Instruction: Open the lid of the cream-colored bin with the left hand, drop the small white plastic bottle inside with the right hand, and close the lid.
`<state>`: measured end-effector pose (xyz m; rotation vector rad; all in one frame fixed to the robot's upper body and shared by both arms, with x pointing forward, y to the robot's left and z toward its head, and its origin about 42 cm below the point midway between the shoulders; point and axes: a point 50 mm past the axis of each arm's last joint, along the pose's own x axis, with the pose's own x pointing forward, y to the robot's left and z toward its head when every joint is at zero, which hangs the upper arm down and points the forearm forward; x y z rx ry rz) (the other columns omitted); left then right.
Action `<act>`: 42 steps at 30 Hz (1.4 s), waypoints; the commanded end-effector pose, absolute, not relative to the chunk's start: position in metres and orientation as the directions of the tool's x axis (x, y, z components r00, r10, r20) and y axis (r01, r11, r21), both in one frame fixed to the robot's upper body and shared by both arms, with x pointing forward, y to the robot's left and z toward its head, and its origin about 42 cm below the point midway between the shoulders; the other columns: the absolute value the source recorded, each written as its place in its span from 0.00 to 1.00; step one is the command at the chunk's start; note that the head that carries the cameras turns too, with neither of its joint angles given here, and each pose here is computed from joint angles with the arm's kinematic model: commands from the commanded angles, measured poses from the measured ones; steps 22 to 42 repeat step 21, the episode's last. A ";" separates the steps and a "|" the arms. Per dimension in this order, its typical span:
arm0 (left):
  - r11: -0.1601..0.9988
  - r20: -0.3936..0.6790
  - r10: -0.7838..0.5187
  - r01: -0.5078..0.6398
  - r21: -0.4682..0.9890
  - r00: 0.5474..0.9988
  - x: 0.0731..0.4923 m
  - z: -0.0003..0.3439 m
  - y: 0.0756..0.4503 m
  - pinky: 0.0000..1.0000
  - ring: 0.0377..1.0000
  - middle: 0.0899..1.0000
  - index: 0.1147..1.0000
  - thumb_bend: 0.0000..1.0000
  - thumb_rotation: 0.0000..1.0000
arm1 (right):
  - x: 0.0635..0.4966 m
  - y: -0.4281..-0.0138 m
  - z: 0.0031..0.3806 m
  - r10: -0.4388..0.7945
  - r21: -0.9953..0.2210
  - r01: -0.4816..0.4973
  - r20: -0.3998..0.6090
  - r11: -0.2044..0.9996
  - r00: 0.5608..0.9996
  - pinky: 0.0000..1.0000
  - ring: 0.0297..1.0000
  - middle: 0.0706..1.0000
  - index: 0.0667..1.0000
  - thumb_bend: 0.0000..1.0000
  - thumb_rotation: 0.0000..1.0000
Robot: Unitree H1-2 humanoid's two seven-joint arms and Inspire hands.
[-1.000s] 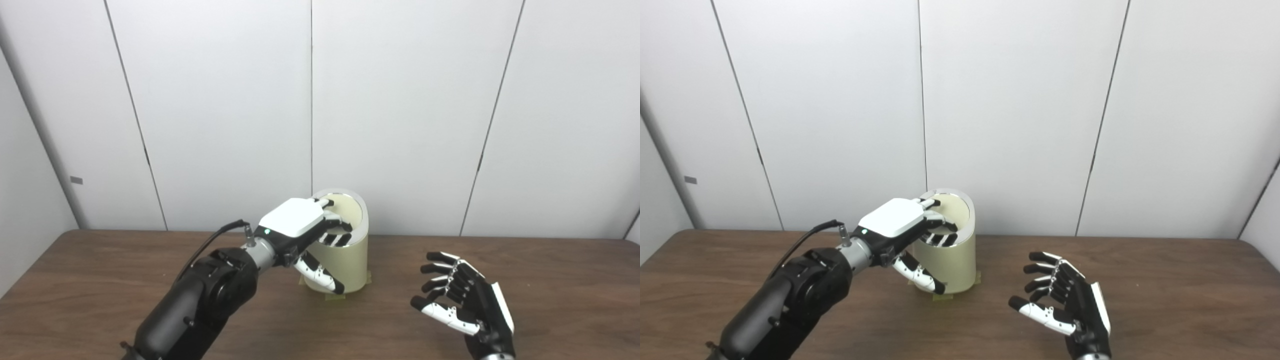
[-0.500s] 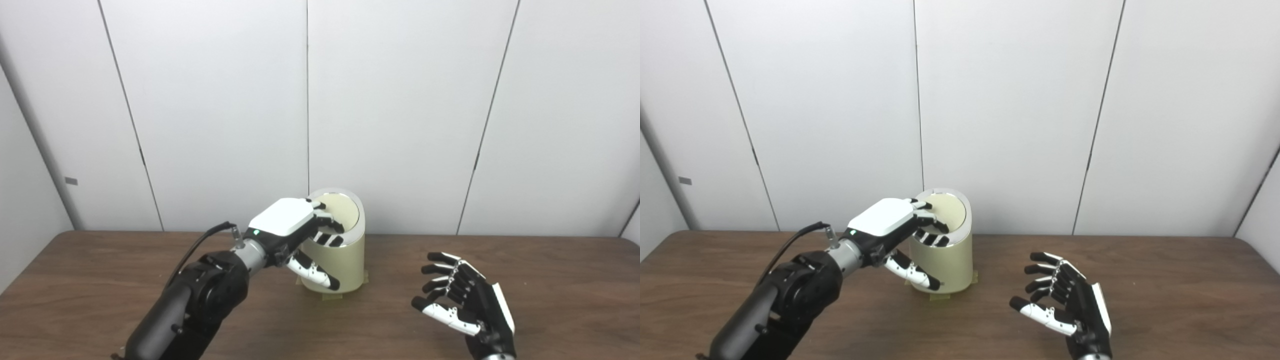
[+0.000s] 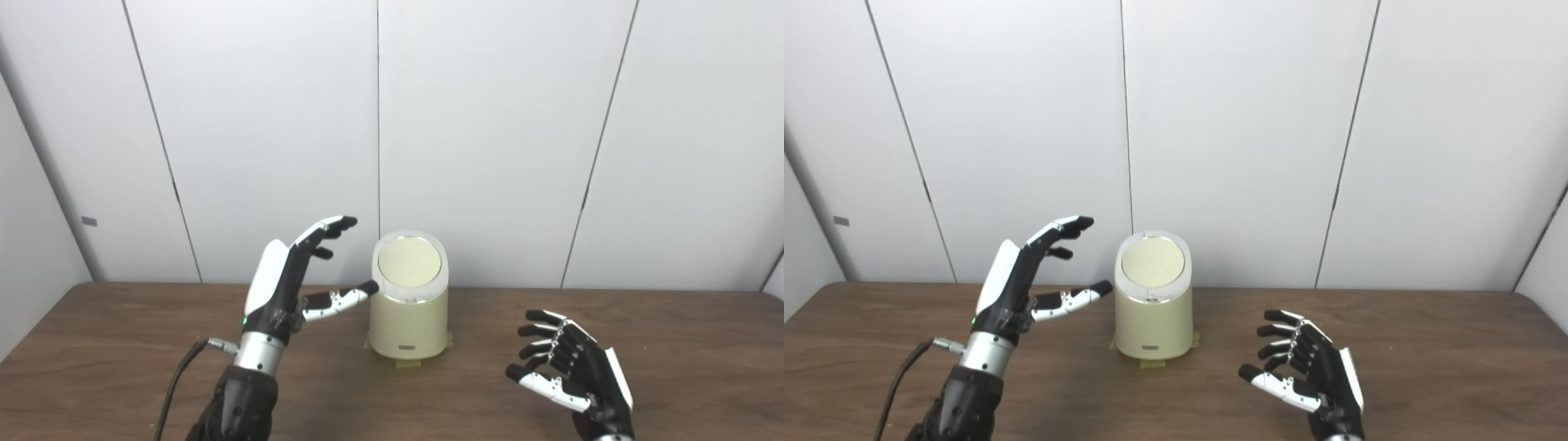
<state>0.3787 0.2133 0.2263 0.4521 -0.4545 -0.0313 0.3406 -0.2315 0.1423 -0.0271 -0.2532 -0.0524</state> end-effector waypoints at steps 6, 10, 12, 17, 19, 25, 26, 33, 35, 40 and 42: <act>0.996 0.346 -0.085 0.071 0.054 0.934 0.358 0.197 0.230 0.61 0.73 0.77 0.81 0.69 0.24 | 0.343 -0.231 0.164 -0.045 -0.020 0.055 0.318 0.998 0.947 0.36 0.49 0.61 0.65 0.75 0.20; 0.995 0.319 -0.079 0.092 -0.027 0.944 0.347 0.176 0.239 0.62 0.74 0.77 0.80 0.65 0.20 | 0.343 -0.233 0.163 -0.051 -0.016 0.059 0.306 0.998 0.951 0.36 0.49 0.62 0.65 0.72 0.21; 0.996 0.293 -0.074 0.086 -0.028 0.953 0.344 0.168 0.243 0.61 0.74 0.76 0.79 0.69 0.22 | 0.343 -0.234 0.162 -0.046 -0.014 0.053 0.305 0.998 0.951 0.36 0.50 0.64 0.66 0.72 0.22; 0.996 0.272 -0.086 0.092 -0.010 0.959 0.343 0.161 0.245 0.57 0.70 0.74 0.78 0.72 0.20 | 0.344 -0.237 0.160 -0.039 -0.021 0.048 0.316 0.999 0.948 0.39 0.52 0.68 0.69 0.72 0.23; 0.995 0.265 -0.096 0.102 -0.008 0.959 0.343 0.160 0.245 0.57 0.69 0.74 0.78 0.72 0.21 | 0.345 -0.238 0.158 -0.040 -0.028 0.051 0.316 0.998 0.948 0.42 0.54 0.69 0.70 0.73 0.24; 0.994 0.255 -0.105 0.112 -0.016 0.961 0.344 0.160 0.244 0.58 0.69 0.74 0.78 0.72 0.21 | 0.346 -0.239 0.157 -0.034 -0.037 0.048 0.322 0.998 0.946 0.44 0.56 0.70 0.72 0.72 0.24; 0.994 0.255 -0.105 0.112 -0.016 0.961 0.344 0.160 0.244 0.58 0.69 0.74 0.78 0.72 0.21 | 0.346 -0.239 0.157 -0.034 -0.037 0.048 0.322 0.998 0.946 0.44 0.56 0.70 0.72 0.72 0.24; 0.994 0.255 -0.105 0.112 -0.016 0.961 0.344 0.160 0.244 0.58 0.69 0.74 0.78 0.72 0.21 | 0.346 -0.239 0.157 -0.034 -0.037 0.048 0.322 0.998 0.946 0.44 0.56 0.70 0.72 0.72 0.24; 0.994 0.255 -0.105 0.112 -0.016 0.961 0.344 0.160 0.244 0.58 0.69 0.74 0.78 0.72 0.21 | 0.346 -0.239 0.157 -0.034 -0.037 0.048 0.322 0.998 0.946 0.44 0.56 0.70 0.72 0.72 0.24; 0.994 0.255 -0.105 0.112 -0.016 0.961 0.344 0.160 0.244 0.58 0.69 0.74 0.78 0.72 0.21 | 0.346 -0.239 0.157 -0.034 -0.037 0.048 0.322 0.998 0.946 0.44 0.56 0.70 0.72 0.72 0.24; 0.994 0.255 -0.105 0.112 -0.016 0.961 0.344 0.160 0.244 0.58 0.69 0.74 0.78 0.72 0.21 | 0.346 -0.239 0.157 -0.034 -0.037 0.048 0.322 0.998 0.946 0.44 0.56 0.70 0.72 0.72 0.24</act>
